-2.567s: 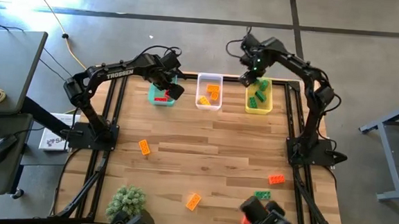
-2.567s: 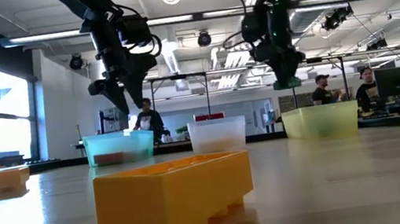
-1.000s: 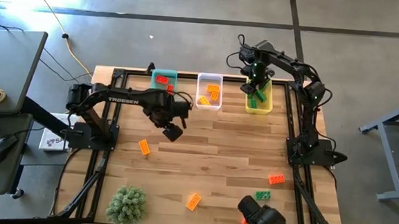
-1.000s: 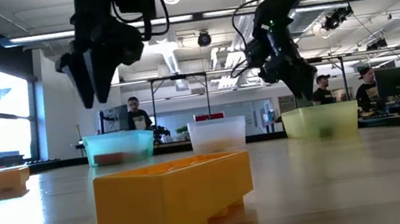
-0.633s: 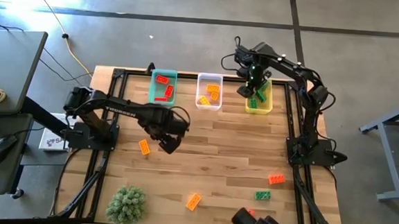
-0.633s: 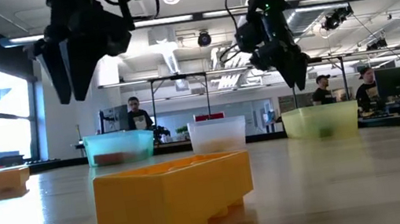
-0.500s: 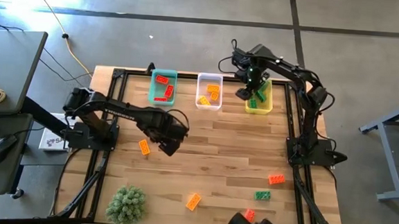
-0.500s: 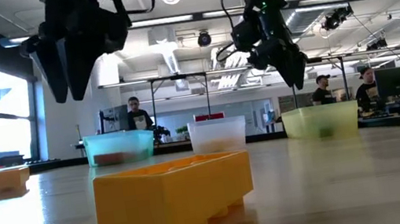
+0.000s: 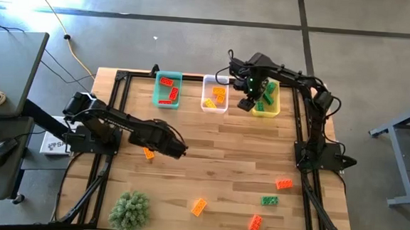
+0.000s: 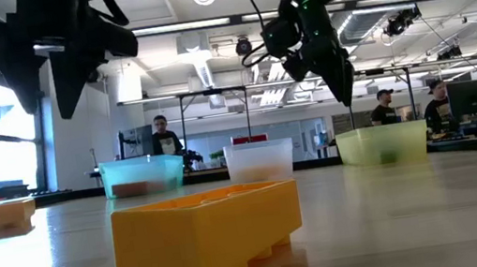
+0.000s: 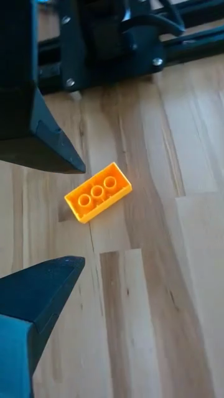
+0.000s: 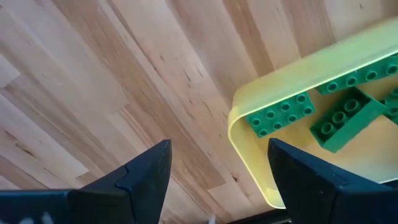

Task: Sort & place blocks by color
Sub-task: Put the yellow game piece into the white bin

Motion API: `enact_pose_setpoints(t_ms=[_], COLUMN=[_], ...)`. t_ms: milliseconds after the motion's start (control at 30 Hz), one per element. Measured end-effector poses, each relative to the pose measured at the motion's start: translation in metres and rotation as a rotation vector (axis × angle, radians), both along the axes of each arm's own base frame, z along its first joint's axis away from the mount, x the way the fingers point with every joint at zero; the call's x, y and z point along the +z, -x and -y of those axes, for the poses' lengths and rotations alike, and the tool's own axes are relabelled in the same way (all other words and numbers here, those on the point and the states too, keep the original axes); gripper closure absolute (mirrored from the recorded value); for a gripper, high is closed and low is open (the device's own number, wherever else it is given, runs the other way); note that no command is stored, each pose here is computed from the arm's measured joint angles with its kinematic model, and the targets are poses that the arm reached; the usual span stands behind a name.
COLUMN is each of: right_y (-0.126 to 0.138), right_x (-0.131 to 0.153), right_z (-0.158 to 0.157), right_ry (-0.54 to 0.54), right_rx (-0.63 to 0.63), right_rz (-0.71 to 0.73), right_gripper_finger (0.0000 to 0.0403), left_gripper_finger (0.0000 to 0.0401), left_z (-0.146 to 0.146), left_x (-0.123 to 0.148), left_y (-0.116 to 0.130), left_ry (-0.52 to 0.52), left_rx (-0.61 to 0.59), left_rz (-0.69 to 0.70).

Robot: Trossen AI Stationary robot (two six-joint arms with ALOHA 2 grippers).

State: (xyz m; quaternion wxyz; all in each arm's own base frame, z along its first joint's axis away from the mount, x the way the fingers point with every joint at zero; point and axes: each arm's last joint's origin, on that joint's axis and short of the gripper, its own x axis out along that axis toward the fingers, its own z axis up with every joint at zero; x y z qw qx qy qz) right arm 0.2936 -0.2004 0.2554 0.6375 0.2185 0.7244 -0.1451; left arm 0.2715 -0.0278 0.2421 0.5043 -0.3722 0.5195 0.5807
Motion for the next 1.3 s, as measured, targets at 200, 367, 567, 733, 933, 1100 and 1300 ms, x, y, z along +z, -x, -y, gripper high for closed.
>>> enact_pose_setpoints(t_ms=[200, 367, 567, 733, 933, 1100, 1300], right_y=[-0.004, -0.006, -0.007, -0.007, -0.007, -0.007, -0.007], right_x=[0.0, 0.0, 0.0, 0.0, 0.0, 0.0, 0.0], right_z=[-0.006, -0.01, -0.011, -0.011, -0.011, -0.011, -0.011], right_ry=[-0.003, -0.004, -0.008, -0.01, -0.01, -0.012, -0.013], right_rx=[0.044, 0.067, 0.092, 0.111, 0.116, 0.135, 0.142], right_rz=[0.001, 0.002, 0.003, 0.005, 0.006, 0.008, 0.009], right_gripper_finger=[0.0149, 0.0149, 0.0149, 0.0149, 0.0149, 0.0149, 0.0149], left_gripper_finger=[0.0183, 0.0183, 0.0183, 0.0183, 0.0183, 0.0183, 0.0183], left_z=[0.007, 0.012, 0.013, 0.01, 0.009, 0.009, 0.008], left_x=[-0.003, -0.02, -0.041, -0.06, -0.071, -0.08, -0.093], left_y=[0.003, 0.012, 0.016, 0.018, 0.028, 0.028, 0.032], left_ry=[-0.084, -0.084, -0.072, -0.058, -0.043, -0.015, -0.008], left_rx=[0.133, 0.261, 0.344, 0.393, 0.491, 0.504, 0.545], left_rz=[0.032, -0.011, 0.02, 0.053, 0.004, 0.035, 0.059])
